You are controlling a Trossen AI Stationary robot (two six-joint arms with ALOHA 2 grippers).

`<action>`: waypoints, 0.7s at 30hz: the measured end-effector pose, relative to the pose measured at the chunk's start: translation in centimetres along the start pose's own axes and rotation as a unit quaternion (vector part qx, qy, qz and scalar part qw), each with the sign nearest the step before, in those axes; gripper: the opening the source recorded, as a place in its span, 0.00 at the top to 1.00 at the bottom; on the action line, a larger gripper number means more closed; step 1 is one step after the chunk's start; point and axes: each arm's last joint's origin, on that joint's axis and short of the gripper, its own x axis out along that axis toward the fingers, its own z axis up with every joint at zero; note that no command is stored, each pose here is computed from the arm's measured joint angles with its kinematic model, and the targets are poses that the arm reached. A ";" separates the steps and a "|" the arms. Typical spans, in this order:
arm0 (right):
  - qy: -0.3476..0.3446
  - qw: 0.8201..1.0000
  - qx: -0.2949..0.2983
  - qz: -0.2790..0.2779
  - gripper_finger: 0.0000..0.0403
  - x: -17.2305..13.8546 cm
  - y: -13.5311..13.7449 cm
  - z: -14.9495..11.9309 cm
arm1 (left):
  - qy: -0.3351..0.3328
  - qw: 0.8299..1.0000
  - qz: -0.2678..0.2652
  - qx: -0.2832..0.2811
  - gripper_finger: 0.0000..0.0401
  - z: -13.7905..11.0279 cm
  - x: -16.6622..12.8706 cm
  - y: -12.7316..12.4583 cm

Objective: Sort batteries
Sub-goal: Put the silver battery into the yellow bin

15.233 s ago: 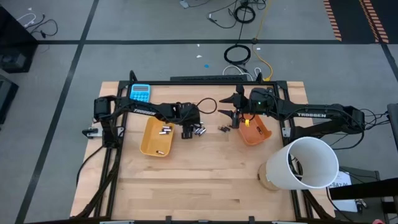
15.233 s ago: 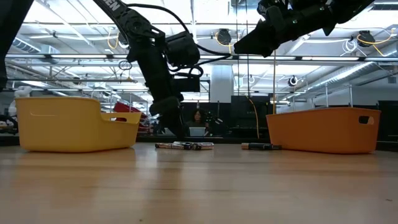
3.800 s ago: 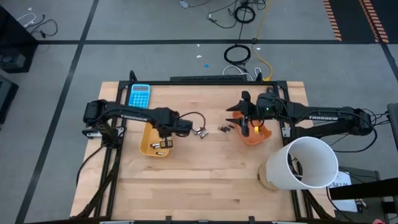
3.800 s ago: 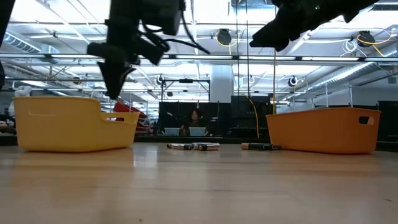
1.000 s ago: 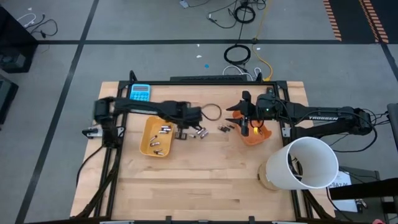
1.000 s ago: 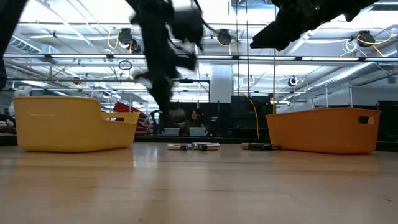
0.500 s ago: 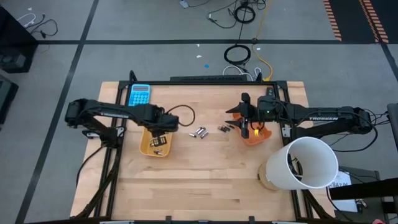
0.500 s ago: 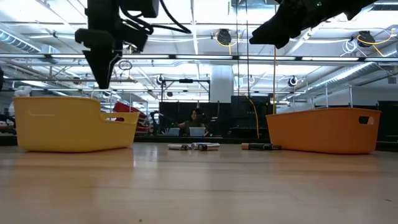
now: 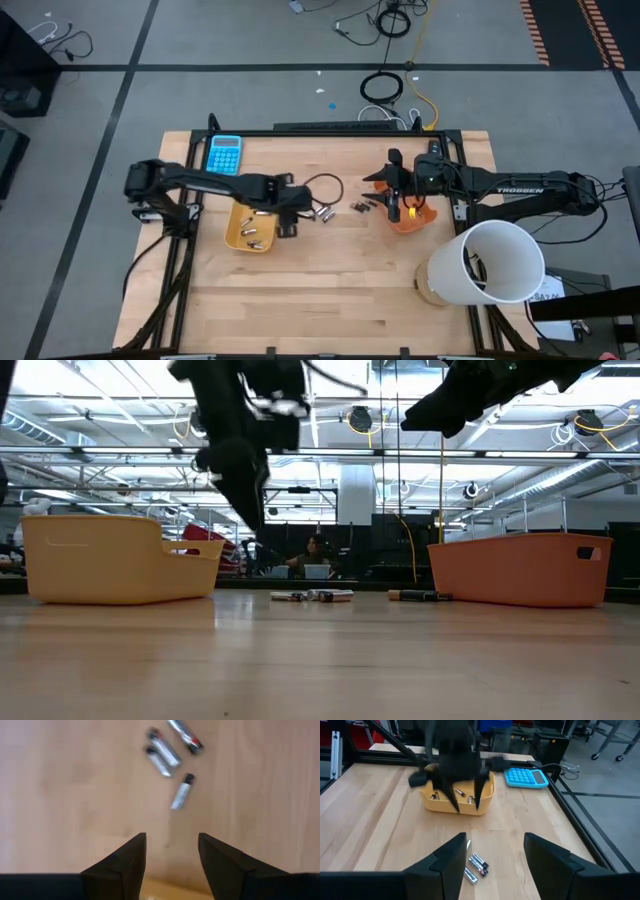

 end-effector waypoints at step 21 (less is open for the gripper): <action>0.005 1.000 0.000 0.000 0.53 0.0 0.0 -0.1 | 0.024 0.994 -0.067 0.086 0.68 1.1 9.7 0.4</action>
